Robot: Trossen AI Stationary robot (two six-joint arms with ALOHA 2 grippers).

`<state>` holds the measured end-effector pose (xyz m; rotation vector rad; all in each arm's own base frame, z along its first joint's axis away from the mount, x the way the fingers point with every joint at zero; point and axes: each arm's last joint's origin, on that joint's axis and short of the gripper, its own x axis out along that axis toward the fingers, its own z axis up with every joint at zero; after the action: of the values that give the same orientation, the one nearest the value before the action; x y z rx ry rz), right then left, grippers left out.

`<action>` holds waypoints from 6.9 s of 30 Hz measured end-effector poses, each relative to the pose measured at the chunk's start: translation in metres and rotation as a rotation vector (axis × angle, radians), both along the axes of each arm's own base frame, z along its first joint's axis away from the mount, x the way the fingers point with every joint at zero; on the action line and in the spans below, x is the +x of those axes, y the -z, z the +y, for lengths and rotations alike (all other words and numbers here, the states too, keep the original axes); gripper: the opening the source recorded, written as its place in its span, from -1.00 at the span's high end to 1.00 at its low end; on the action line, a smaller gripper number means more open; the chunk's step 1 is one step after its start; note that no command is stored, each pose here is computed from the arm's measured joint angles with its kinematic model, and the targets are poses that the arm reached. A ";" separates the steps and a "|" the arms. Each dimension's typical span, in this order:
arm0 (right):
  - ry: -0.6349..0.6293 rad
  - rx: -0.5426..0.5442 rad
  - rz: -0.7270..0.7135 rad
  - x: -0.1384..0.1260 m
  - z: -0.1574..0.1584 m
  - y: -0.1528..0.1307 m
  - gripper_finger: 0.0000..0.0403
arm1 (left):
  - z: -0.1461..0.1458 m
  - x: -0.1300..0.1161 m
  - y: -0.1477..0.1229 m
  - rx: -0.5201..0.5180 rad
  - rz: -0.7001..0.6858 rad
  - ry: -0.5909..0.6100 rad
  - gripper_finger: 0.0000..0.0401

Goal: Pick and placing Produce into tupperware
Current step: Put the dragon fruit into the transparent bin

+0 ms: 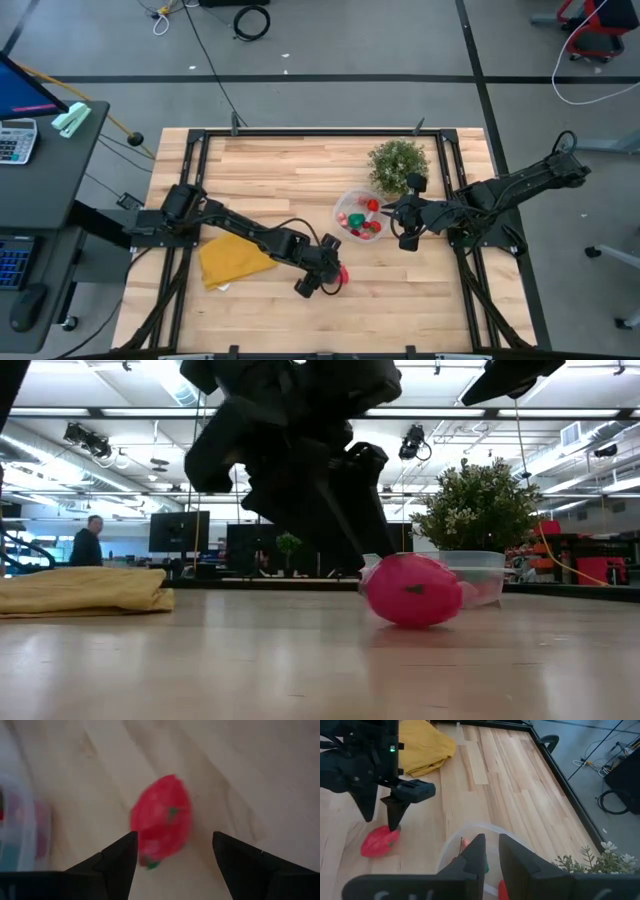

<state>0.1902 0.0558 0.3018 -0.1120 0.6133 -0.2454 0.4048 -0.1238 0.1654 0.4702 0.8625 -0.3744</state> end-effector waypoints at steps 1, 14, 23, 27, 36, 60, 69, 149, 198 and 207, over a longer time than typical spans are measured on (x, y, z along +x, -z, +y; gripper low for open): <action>0.000 0.000 0.000 0.000 0.000 0.000 0.69 | 0.000 0.000 0.000 -0.007 0.000 0.009 -0.31; -0.001 0.000 0.000 0.000 0.000 0.000 0.69 | 0.014 0.016 0.011 0.031 -0.086 0.079 -0.31; -0.001 -0.001 0.001 0.000 0.000 0.000 0.69 | 0.021 0.022 0.011 0.040 -0.125 0.078 -0.31; -0.002 -0.002 0.001 0.000 0.000 0.000 0.69 | 0.018 0.021 0.011 0.040 -0.131 0.085 -0.31; 0.007 0.158 0.021 0.000 0.004 0.010 0.69 | 0.021 0.023 0.010 0.072 -0.145 0.081 -0.31; -0.662 0.060 -0.179 0.003 0.061 0.032 0.71 | 0.081 -0.020 -0.015 0.297 0.105 -0.689 -0.14; -0.539 0.048 -0.089 0.034 0.048 0.057 0.45 | 0.108 -0.044 -0.013 0.525 0.312 -0.757 -0.02; -1.240 -0.790 0.742 0.136 0.106 0.142 -0.27 | 0.161 -0.118 -0.175 0.031 -0.128 -0.778 0.11; -0.963 -0.682 0.684 0.140 0.107 0.138 -0.29 | 0.161 -0.118 -0.175 0.031 -0.127 -0.778 0.10; -0.441 -0.342 0.647 0.115 0.085 0.091 -0.30 | 0.161 -0.118 -0.175 0.017 -0.123 -0.796 0.11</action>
<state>0.3052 0.1410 0.2106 -0.6667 1.1624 0.1289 0.2865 0.0372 0.3402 0.1347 0.8631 0.3900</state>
